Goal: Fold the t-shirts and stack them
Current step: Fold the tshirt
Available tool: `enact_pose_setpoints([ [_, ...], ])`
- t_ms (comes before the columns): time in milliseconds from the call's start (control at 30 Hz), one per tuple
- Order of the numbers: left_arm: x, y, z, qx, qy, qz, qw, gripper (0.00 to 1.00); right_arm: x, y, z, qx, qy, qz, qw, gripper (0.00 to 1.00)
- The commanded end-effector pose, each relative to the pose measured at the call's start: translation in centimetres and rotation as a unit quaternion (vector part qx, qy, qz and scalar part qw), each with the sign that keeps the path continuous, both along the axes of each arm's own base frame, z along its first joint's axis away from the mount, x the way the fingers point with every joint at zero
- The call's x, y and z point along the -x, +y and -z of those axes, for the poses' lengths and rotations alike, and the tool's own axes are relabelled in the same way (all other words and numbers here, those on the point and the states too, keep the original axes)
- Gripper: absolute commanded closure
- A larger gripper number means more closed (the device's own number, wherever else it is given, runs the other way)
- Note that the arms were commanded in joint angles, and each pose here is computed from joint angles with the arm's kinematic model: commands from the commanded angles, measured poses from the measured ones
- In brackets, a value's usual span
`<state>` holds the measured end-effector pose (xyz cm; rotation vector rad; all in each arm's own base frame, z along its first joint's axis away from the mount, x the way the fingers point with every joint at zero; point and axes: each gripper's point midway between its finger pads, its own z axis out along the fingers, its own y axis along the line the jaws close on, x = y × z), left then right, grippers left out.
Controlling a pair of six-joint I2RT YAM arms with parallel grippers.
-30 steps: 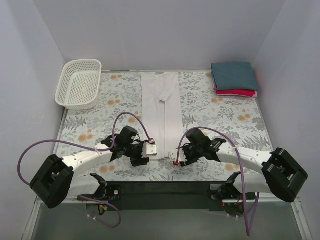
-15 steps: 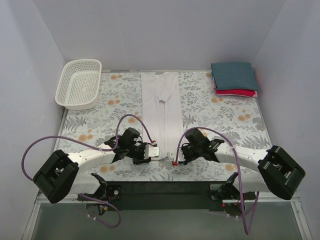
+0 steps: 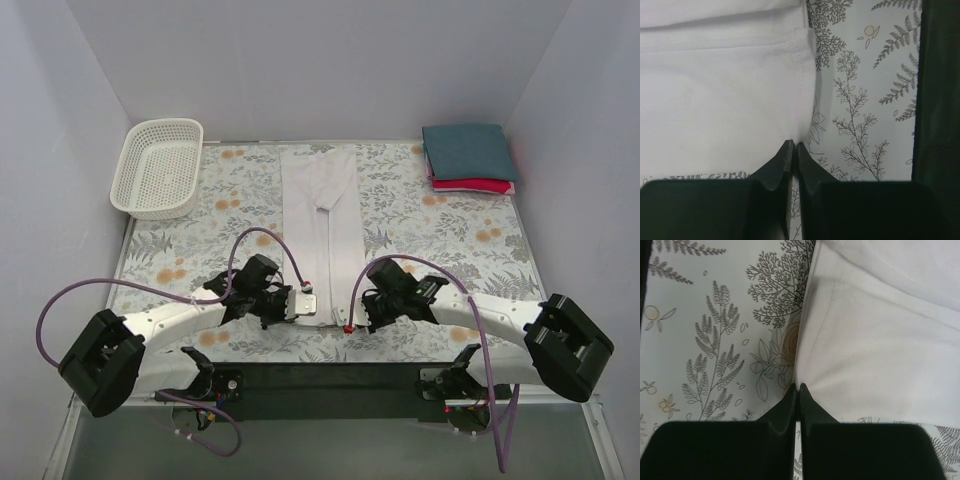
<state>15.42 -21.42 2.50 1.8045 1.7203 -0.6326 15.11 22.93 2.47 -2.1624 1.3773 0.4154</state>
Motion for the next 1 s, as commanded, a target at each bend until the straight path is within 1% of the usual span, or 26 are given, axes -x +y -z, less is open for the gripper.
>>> enact_pose_setpoints([
  [0,1.4,-0.3,-3.0,0.016,0.025,0.013,0.999,1.00,1.5,-0.2,-2.4,0.000,0.031,0.014,0.999,0.99],
  [67,1.3,-0.6,-4.3,0.026,0.025,0.007,0.999,1.00,1.3,-0.2,-3.1,-0.004,0.028,0.022,0.999,0.99],
  [133,0.5,-0.8,-5.6,0.032,0.011,-0.006,0.999,1.00,0.7,0.0,-4.0,-0.007,0.017,0.031,0.999,0.99],
  [233,-0.6,-1.0,-6.2,0.034,-0.005,-0.016,0.999,1.00,-0.5,0.4,-5.2,-0.015,0.001,0.038,0.999,0.99],
  [367,-4.5,-0.7,-7.3,0.046,-0.030,-0.048,0.997,1.00,-3.8,0.9,-7.1,-0.028,-0.028,0.051,0.998,0.99],
  [400,-5.7,-0.8,-8.1,0.053,-0.048,-0.047,0.996,1.00,-4.5,1.0,-7.0,-0.024,-0.030,0.054,0.998,0.99],
  [433,-7.2,-0.5,-8.0,0.054,-0.051,-0.062,0.995,1.00,-5.6,1.5,-8.1,-0.034,-0.044,0.049,0.997,0.99],
  [500,-9.5,-0.7,-9.4,0.065,-0.077,-0.064,0.993,1.00,-7.6,1.2,-8.2,-0.029,-0.049,0.059,0.997,0.99],
  [533,-11.4,-0.8,-9.9,0.069,-0.096,-0.068,0.991,1.00,-9.1,1.3,-8.7,-0.032,-0.057,0.059,0.996,0.99],
  [567,-11.7,-0.5,-9.3,0.063,-0.089,-0.074,0.991,1.00,-9.8,1.3,-9.3,-0.035,-0.069,0.058,0.995,0.99],
  [633,-14.1,-0.6,-10.4,0.072,-0.117,-0.080,0.987,1.00,-11.2,1.5,-9.0,-0.030,-0.071,0.056,0.995,0.99],
  [667,-14.9,-0.7,-10.5,0.074,-0.123,-0.082,0.986,1.00,-12.6,1.6,-9.8,-0.036,-0.084,0.056,0.994,0.99],
  [733,-17.0,-0.8,-9.4,0.067,-0.120,-0.086,0.987,1.00,-14.6,1.8,-9.1,-0.027,-0.083,0.053,0.995,0.99],
  [767,-17.8,-0.9,-10.3,0.072,-0.134,-0.086,0.985,1.00,-14.8,1.6,-9.1,-0.028,-0.082,0.056,0.995,0.99],
  [833,-19.2,-0.9,-9.2,0.067,-0.132,-0.089,0.985,1.00,-16.6,2.1,-9.0,-0.027,-0.089,0.051,0.994,0.99],
  [867,-20.3,-0.8,-9.7,0.069,-0.143,-0.090,0.983,1.00,-17.5,1.7,-9.0,-0.025,-0.091,0.057,0.994,0.99],
  [900,-20.9,-0.7,-8.7,0.062,-0.136,-0.092,0.985,1.00,-18.7,2.0,-9.1,-0.025,-0.098,0.054,0.993,0.99],
  [967,-22.6,-0.6,-9.3,0.065,-0.152,-0.093,0.982,1.00,-20.1,1.8,-9.1,-0.025,-0.101,0.058,0.993,0.99],
])
